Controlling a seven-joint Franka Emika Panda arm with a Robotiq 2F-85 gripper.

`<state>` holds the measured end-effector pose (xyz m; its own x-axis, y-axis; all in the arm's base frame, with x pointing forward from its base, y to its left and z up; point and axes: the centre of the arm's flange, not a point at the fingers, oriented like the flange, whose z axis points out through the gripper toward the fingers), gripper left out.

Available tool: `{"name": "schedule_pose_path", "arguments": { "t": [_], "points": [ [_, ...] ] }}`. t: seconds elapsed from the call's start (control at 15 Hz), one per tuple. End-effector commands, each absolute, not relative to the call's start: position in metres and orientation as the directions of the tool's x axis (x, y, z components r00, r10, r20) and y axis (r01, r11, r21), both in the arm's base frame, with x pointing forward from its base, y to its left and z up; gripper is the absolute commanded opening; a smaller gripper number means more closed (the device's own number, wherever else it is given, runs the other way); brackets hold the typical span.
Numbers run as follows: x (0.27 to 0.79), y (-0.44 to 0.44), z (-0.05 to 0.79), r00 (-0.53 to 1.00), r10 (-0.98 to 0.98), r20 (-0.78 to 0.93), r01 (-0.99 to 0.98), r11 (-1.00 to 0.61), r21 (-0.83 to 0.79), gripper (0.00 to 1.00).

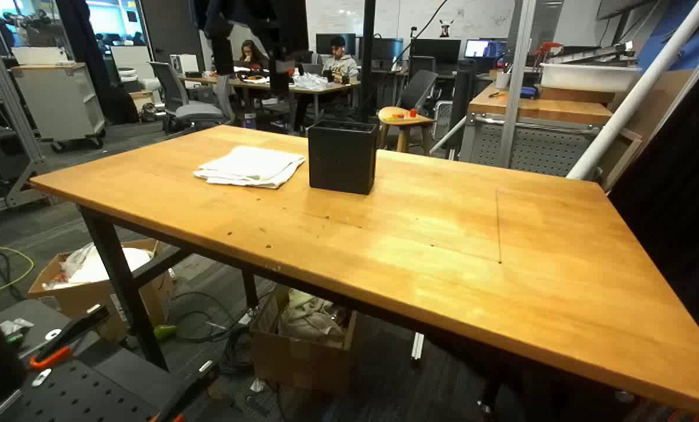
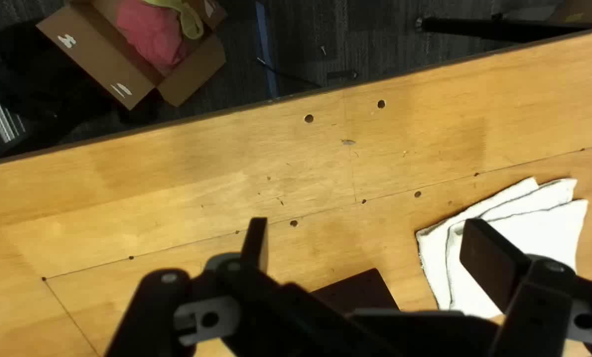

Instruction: Put the towel in the box

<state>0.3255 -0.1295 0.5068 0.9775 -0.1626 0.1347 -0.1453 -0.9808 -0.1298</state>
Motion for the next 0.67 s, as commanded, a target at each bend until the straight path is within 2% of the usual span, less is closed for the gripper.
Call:
{"name": "schedule_pose_path", "arguments": {
  "t": [0.0, 0.6],
  "points": [
    [0.3257, -0.1301, 0.51, 0.976, -0.163, 0.142, -0.145, -0.981, -0.129, 1.0],
    [0.3256, -0.1312, 0.5169, 0.974, -0.164, 0.157, -0.145, -0.981, -0.128, 1.0]
  ]
}}
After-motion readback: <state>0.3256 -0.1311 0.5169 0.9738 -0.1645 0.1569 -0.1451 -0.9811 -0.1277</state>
